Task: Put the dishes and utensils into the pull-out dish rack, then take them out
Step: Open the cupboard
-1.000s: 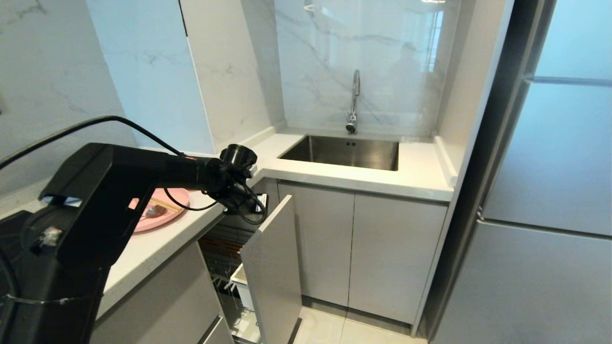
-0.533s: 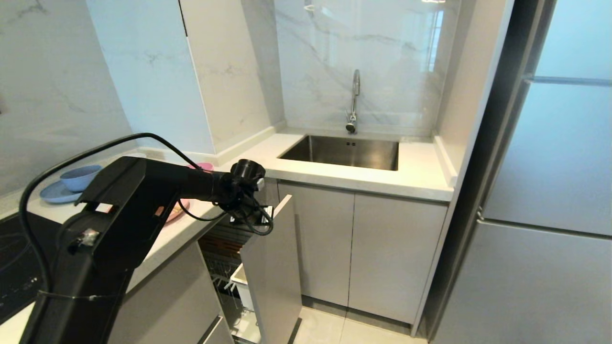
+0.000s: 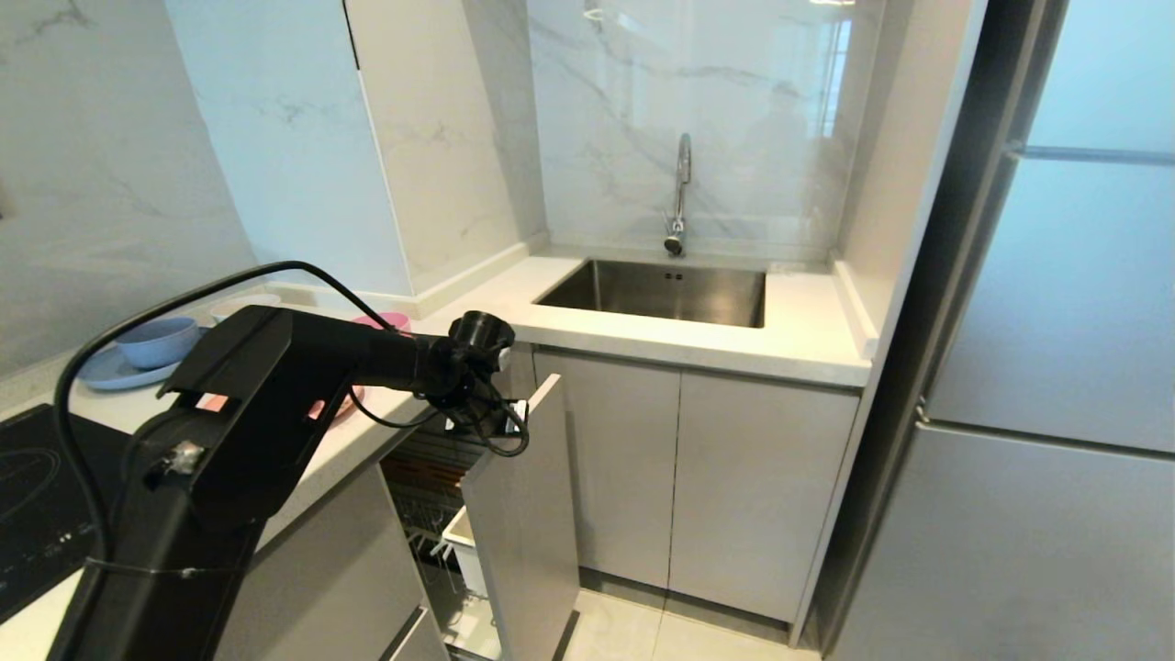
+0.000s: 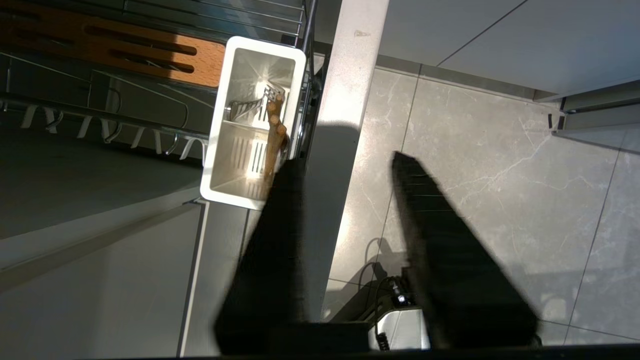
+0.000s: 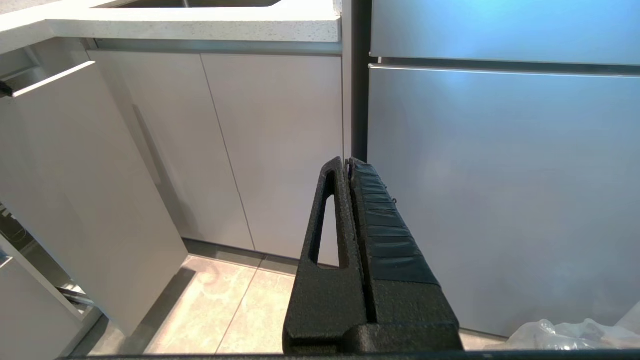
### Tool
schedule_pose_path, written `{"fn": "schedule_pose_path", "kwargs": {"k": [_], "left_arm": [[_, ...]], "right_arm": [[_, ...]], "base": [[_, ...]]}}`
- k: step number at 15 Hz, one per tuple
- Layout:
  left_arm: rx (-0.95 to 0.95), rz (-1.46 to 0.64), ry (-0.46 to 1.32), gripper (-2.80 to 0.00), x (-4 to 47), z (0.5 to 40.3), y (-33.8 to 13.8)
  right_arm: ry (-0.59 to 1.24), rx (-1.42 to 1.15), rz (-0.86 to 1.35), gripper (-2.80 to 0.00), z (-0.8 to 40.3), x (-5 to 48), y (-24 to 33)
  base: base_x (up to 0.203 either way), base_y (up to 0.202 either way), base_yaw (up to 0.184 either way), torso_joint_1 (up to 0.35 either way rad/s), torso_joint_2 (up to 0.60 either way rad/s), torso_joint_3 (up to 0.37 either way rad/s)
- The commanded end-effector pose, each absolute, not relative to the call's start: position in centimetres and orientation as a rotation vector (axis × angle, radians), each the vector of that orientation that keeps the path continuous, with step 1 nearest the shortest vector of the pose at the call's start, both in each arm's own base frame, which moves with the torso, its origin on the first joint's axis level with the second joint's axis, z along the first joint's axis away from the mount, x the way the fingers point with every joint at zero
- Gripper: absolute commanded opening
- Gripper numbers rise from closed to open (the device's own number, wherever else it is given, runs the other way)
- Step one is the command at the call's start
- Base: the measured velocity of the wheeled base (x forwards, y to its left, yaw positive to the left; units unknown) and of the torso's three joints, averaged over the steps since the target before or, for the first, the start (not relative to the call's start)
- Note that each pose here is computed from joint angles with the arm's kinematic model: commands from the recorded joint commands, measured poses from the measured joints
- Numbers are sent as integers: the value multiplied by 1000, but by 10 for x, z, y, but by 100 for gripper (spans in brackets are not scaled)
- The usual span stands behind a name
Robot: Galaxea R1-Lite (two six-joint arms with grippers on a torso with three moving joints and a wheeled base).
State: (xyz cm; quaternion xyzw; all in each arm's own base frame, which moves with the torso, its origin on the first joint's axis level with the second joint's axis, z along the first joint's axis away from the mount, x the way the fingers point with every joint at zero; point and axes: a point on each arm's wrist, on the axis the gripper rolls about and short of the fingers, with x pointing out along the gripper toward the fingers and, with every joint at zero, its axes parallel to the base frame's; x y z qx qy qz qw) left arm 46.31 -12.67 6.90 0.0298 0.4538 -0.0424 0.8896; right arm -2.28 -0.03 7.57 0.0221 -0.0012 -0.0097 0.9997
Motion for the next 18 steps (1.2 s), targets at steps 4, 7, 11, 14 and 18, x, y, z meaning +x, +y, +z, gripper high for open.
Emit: {"fn": "schedule_pose_path", "kwargs": {"k": [4, 7, 11, 14, 18], "left_arm": [[64, -85, 944, 0, 464, 66, -128], [64, -84, 937, 0, 471, 49, -130], [64, -79, 943, 0, 476, 36, -129], [70, -87, 954, 0, 475, 31, -134], [73, -99, 965, 0, 471, 29, -143]], "right_arm": [[-2, 44, -19, -280, 76, -23, 0], [-2, 44, -19, -280, 76, -23, 0], [-3, 45, -20, -280, 76, -23, 0], [-2, 45, -20, -280, 76, -23, 0], [-2, 45, -19, -280, 76, -23, 0]], "base": [[0, 0, 0, 0, 0, 0], [0, 0, 0, 0, 0, 0], [0, 0, 0, 0, 0, 0], [0, 0, 0, 0, 0, 0], [0, 0, 0, 0, 0, 0]]}}
